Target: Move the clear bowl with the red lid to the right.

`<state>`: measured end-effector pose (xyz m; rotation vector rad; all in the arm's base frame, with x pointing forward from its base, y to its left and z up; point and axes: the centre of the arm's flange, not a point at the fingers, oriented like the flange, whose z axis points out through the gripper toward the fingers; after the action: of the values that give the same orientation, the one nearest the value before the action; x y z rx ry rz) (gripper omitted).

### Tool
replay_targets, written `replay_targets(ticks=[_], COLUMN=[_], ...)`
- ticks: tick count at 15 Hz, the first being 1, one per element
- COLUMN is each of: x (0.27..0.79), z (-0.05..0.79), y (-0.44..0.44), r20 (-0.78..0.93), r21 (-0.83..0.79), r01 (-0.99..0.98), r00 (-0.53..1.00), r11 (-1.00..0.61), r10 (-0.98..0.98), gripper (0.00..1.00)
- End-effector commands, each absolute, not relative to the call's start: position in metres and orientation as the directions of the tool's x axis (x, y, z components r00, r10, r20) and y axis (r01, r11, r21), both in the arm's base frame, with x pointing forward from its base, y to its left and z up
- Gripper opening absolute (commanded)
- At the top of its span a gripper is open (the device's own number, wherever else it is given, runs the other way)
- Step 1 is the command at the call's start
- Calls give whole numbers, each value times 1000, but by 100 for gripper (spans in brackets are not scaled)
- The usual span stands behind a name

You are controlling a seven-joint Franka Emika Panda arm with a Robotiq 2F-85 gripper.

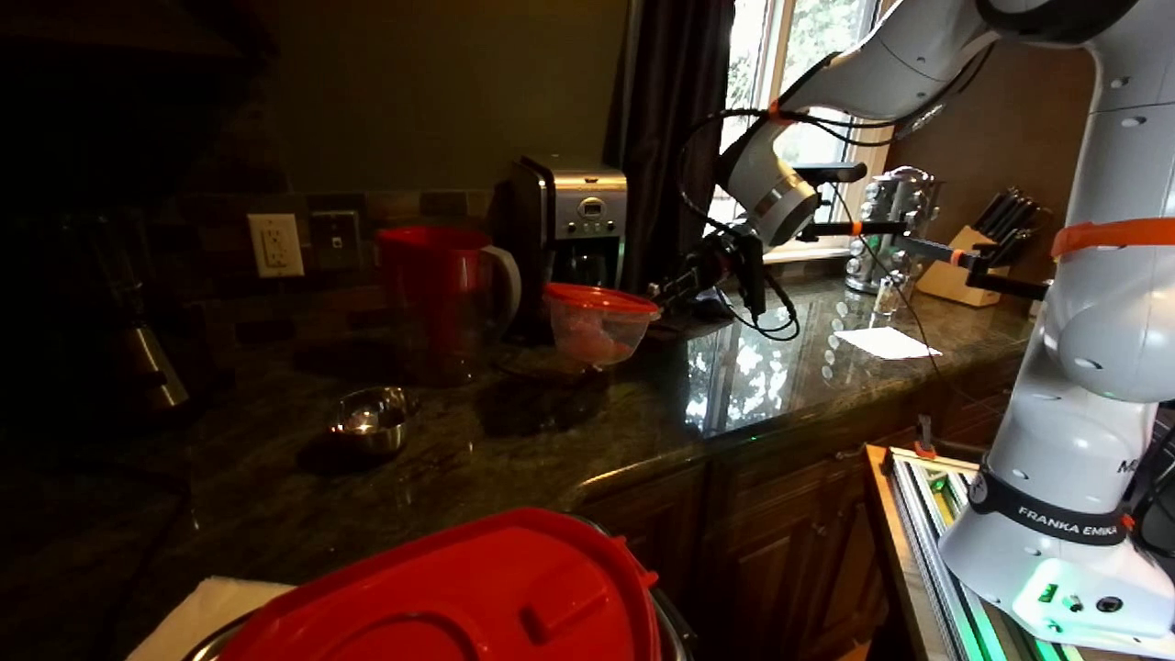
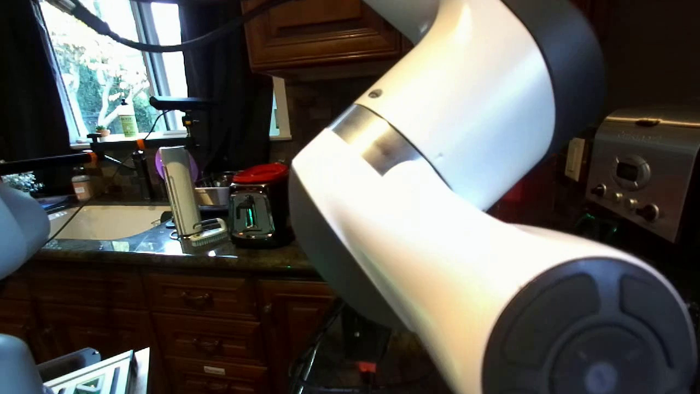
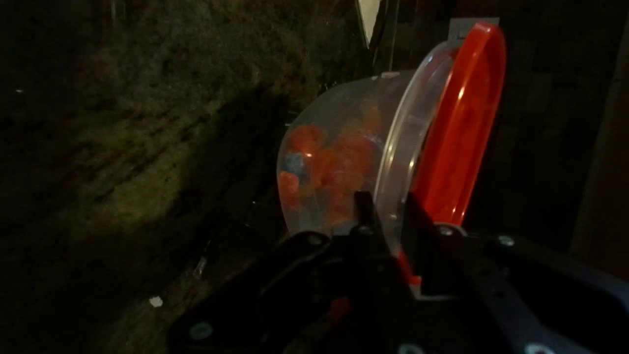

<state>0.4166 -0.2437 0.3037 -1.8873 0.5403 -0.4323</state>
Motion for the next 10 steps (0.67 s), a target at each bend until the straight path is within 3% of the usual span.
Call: replay_targets(ticks=[1, 10], x=[370, 302], z=[313, 293], y=[-245, -257], r20=[92, 150], r21=[-950, -947], r01=[-136, -193], r00=[737, 434], r11=[-280, -255], r10=[-670, -888], gripper=[4, 4])
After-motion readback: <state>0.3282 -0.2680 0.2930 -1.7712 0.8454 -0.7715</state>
